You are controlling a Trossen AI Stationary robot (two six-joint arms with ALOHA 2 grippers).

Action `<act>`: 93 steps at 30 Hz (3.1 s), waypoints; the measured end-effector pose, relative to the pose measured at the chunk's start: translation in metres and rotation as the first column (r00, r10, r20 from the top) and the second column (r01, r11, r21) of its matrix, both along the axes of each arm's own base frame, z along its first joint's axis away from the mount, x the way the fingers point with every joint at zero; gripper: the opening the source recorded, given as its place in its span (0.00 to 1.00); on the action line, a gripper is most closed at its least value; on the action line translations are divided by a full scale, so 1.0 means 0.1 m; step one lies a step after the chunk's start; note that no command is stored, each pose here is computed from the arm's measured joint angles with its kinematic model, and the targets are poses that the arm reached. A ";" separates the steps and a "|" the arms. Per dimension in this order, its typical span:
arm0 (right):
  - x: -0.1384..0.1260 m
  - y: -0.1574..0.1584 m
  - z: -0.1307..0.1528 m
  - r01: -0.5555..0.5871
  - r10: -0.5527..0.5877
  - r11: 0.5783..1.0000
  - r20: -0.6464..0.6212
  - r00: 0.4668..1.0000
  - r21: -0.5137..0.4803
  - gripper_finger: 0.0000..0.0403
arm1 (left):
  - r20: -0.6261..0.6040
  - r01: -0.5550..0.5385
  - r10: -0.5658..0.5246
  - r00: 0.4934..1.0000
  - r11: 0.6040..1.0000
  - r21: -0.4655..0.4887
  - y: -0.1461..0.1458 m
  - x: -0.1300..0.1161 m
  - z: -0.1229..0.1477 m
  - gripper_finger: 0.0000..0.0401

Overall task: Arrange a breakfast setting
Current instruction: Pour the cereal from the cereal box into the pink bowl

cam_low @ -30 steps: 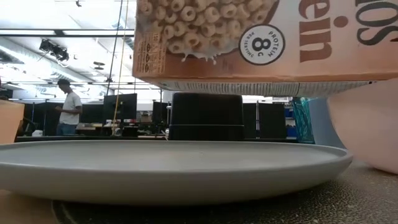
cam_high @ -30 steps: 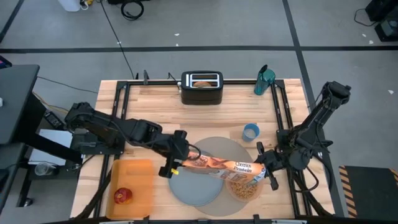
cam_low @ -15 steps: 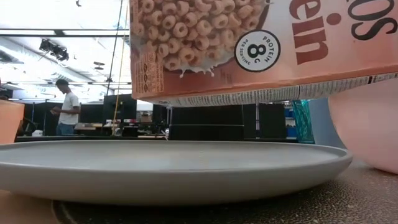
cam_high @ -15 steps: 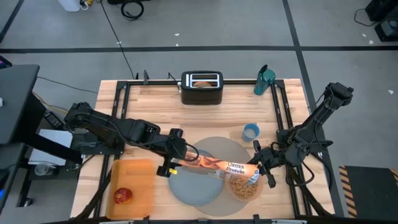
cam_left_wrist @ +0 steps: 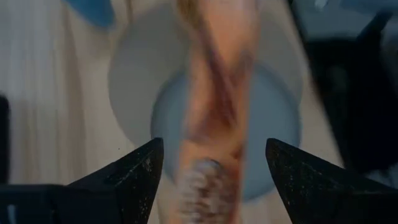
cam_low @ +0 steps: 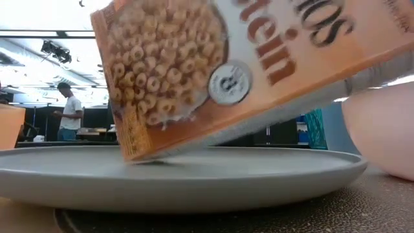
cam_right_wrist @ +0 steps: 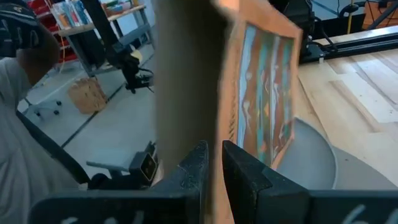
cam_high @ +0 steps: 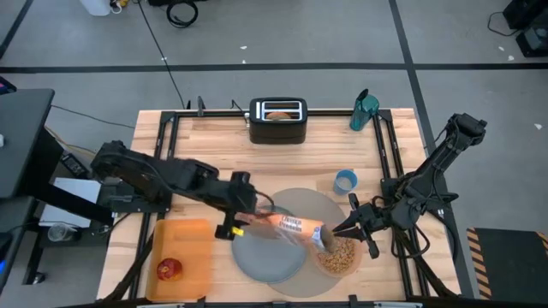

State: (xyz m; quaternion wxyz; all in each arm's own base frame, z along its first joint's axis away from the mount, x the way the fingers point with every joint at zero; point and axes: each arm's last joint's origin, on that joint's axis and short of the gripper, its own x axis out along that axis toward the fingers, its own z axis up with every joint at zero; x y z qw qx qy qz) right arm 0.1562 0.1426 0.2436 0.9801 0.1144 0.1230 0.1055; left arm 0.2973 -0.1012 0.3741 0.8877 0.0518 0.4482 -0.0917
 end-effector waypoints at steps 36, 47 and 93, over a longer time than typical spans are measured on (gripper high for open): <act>0.03 -0.03 0.00 -0.004 0.004 1.000 -0.002 1.000 0.003 0.13 | 0.010 0.052 -0.052 0.999 0.998 0.023 -0.02 0.69 -0.45 0.19; -0.09 0.02 0.28 0.009 -0.005 0.997 0.053 0.999 -0.071 0.13 | 0.085 0.023 -0.027 0.996 0.999 0.044 0.02 0.58 -0.23 0.03; -0.19 -0.09 0.42 0.230 -0.183 0.920 0.172 0.968 -0.317 0.13 | 0.642 -0.445 0.382 0.665 0.893 -0.070 0.59 -1.15 -0.48 0.04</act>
